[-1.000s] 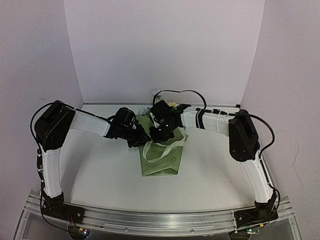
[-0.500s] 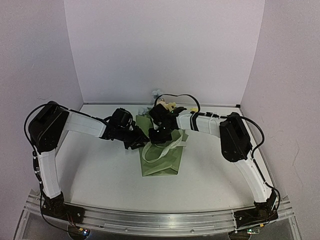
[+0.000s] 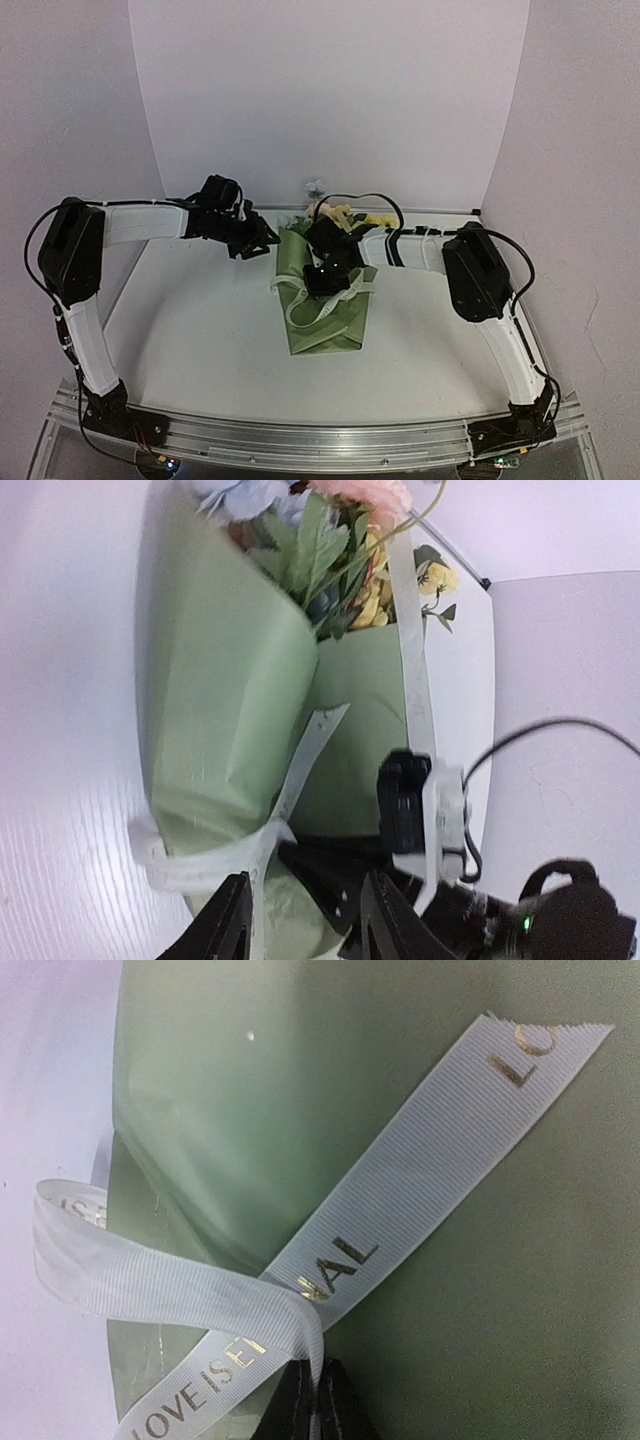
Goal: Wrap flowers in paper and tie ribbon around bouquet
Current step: Cross the ribbon over the folded bouquet.
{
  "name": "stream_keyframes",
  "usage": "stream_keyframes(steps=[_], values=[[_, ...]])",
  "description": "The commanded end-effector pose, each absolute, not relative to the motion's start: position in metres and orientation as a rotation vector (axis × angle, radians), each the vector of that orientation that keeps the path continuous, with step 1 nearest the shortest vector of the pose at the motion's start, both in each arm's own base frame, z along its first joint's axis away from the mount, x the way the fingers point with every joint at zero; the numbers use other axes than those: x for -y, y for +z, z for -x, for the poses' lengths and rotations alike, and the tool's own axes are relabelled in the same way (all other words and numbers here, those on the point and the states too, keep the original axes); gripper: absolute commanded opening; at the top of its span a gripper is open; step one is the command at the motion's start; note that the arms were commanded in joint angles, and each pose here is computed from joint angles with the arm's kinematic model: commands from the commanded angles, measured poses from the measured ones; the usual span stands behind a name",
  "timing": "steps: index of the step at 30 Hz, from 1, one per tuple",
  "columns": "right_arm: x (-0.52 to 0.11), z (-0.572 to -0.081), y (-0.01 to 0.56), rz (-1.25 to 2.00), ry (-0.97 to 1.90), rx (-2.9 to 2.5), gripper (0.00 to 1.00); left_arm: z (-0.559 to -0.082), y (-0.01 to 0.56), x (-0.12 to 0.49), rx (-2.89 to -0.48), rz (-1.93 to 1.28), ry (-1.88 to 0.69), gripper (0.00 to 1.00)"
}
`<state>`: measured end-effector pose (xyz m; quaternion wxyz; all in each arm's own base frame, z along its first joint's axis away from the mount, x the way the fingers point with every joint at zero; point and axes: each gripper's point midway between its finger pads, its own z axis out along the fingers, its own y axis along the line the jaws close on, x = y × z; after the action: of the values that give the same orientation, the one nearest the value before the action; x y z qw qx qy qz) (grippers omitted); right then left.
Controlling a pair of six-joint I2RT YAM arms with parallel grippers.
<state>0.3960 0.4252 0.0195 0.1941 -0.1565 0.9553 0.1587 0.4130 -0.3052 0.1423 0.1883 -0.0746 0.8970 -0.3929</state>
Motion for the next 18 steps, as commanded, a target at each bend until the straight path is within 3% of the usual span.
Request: stream_keyframes(steps=[1, 6, 18], values=[[-0.428, -0.407, 0.08, 0.392, 0.527, -2.536, 0.09, -0.431, 0.132, 0.327, -2.6, 0.0, -1.078, 0.38], [-0.423, -0.406, 0.097, 0.374, 0.543, -2.48, 0.24, -0.444, 0.131, 0.343, -2.595, -0.051, -1.078, 0.39], [-0.374, -0.403, 0.131, 0.282, 0.411, -2.405, 0.29, -0.438, 0.104, 0.392, -2.654, -0.238, -0.935, 0.42]])
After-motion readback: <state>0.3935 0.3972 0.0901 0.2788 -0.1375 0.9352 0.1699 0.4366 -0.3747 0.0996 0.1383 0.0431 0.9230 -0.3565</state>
